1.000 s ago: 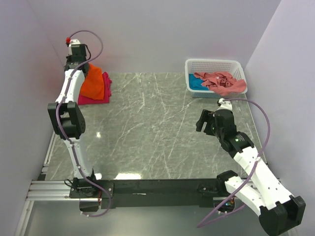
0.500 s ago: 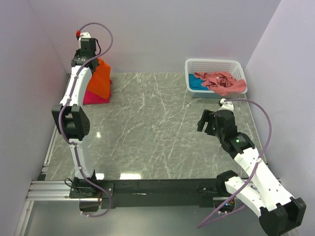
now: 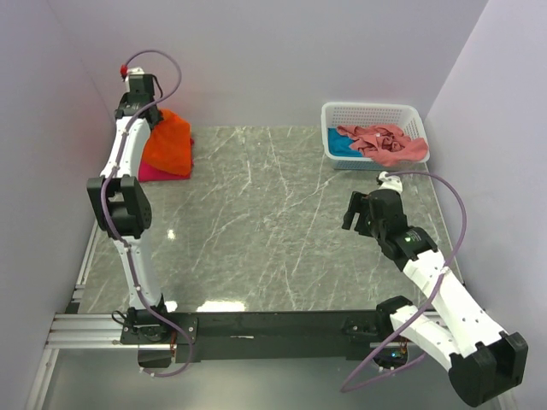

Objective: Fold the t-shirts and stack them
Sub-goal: Neatly place the folded tshirt to the corner

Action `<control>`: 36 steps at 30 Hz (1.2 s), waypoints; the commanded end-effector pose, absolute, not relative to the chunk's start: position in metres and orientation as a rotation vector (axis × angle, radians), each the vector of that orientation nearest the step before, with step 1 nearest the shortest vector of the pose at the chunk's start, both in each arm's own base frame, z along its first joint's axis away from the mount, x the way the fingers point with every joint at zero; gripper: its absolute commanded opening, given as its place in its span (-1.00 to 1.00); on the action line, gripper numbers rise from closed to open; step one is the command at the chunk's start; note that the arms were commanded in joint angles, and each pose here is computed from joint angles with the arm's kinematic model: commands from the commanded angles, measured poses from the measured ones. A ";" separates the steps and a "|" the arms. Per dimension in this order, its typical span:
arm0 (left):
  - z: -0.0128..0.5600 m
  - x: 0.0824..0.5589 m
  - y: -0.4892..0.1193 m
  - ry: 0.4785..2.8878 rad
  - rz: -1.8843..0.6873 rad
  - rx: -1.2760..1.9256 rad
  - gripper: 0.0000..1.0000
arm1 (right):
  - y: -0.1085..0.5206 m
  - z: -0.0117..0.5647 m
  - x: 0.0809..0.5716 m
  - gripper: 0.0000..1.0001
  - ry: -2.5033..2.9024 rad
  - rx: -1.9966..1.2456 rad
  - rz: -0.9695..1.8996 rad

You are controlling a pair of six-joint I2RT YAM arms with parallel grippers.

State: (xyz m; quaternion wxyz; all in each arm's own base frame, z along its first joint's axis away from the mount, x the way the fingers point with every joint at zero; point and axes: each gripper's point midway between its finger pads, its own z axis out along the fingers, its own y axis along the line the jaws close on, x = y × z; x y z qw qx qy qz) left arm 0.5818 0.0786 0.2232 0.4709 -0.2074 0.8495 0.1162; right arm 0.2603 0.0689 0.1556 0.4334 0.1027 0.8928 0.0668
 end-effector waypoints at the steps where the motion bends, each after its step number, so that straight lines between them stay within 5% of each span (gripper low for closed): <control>1: 0.210 0.596 0.105 2.059 0.296 -0.532 -0.99 | 0.063 0.177 0.269 0.70 2.174 0.297 0.140; 9: 0.176 0.605 0.147 2.083 0.374 -0.573 -0.99 | 0.062 0.178 0.273 0.70 2.189 0.321 0.121; 12: 0.165 0.603 0.161 2.086 0.388 -0.619 -0.69 | 0.063 0.180 0.275 0.70 2.195 0.327 0.123; 15: 0.162 0.598 0.176 2.068 0.410 -0.683 -0.01 | 0.064 0.182 0.275 0.70 2.198 0.332 0.123; 16: 0.163 0.598 0.179 2.061 0.405 -0.696 0.50 | 0.064 0.184 0.276 0.71 2.195 0.329 0.128; 18: 0.173 0.596 0.180 2.045 0.414 -0.701 0.98 | 0.066 0.187 0.276 0.70 2.190 0.324 0.140; 29: 0.323 0.540 0.148 1.804 0.248 -0.863 0.99 | 0.065 0.215 0.270 0.74 2.078 0.361 0.213; 36: 0.365 0.505 0.094 1.750 0.079 -0.778 0.99 | 0.066 0.217 0.261 0.75 2.055 0.354 0.252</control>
